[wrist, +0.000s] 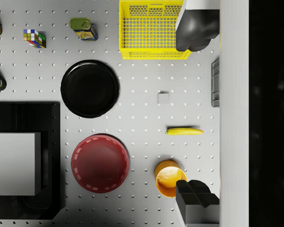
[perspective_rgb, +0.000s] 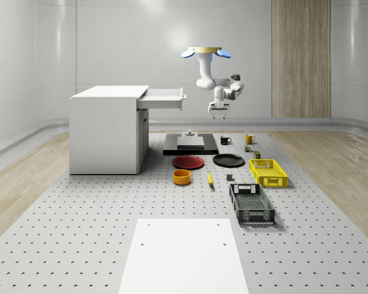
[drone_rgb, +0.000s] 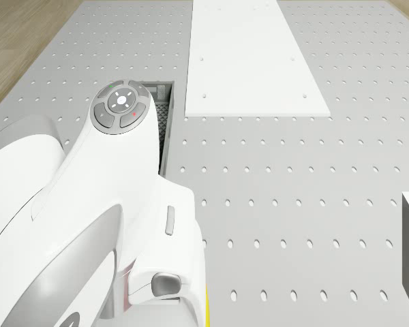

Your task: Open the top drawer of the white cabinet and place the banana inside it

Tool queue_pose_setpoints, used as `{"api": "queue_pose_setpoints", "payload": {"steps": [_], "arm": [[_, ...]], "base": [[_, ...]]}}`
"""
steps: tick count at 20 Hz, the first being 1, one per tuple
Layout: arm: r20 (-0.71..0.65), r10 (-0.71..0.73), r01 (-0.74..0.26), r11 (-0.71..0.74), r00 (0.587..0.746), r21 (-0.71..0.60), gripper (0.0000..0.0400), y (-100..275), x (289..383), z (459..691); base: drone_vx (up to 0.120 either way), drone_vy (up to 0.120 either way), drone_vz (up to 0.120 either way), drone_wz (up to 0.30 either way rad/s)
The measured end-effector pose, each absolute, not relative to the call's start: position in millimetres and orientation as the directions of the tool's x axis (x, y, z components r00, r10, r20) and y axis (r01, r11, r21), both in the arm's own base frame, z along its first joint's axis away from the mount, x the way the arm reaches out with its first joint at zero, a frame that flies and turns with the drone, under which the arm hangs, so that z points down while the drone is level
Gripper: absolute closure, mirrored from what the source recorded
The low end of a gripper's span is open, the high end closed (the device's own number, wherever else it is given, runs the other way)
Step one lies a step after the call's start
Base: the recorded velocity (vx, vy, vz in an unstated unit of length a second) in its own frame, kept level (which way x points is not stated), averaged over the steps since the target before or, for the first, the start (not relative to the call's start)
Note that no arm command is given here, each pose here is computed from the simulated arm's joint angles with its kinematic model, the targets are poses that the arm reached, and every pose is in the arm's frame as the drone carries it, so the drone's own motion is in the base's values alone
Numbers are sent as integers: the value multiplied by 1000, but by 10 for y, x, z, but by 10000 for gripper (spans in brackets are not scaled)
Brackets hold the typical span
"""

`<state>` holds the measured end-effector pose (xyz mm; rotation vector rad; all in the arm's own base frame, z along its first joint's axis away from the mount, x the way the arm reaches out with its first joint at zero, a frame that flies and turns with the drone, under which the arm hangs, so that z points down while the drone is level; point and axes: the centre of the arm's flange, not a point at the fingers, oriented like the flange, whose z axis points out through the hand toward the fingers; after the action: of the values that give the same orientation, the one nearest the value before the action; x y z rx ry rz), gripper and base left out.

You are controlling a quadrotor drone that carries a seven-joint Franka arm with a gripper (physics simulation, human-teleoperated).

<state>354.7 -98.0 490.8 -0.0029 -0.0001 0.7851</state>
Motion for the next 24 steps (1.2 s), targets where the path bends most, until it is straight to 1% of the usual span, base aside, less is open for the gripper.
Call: {"api": "queue_pose_setpoints", "payload": {"steps": [3, 8, 11, 15, 24], "arm": [[-1, 707, -707, 707, 707, -3, 0, -980, 3547, 4908], [-1, 707, -707, 707, 707, -3, 0, -980, 3547, 4908], [-1, 707, -707, 707, 707, -3, 0, -980, 3547, 4908], [-1, 707, -707, 707, 707, -3, 0, -980, 3547, 4908], [-1, 707, -707, 707, 707, -3, 0, -980, 3547, 4908]], "base": [[120, 13, -120, 0], [120, 120, -120, 0], [13, 93, -120, 0], [0, 0, -120, 0], [111, 0, -120, 0]]}}
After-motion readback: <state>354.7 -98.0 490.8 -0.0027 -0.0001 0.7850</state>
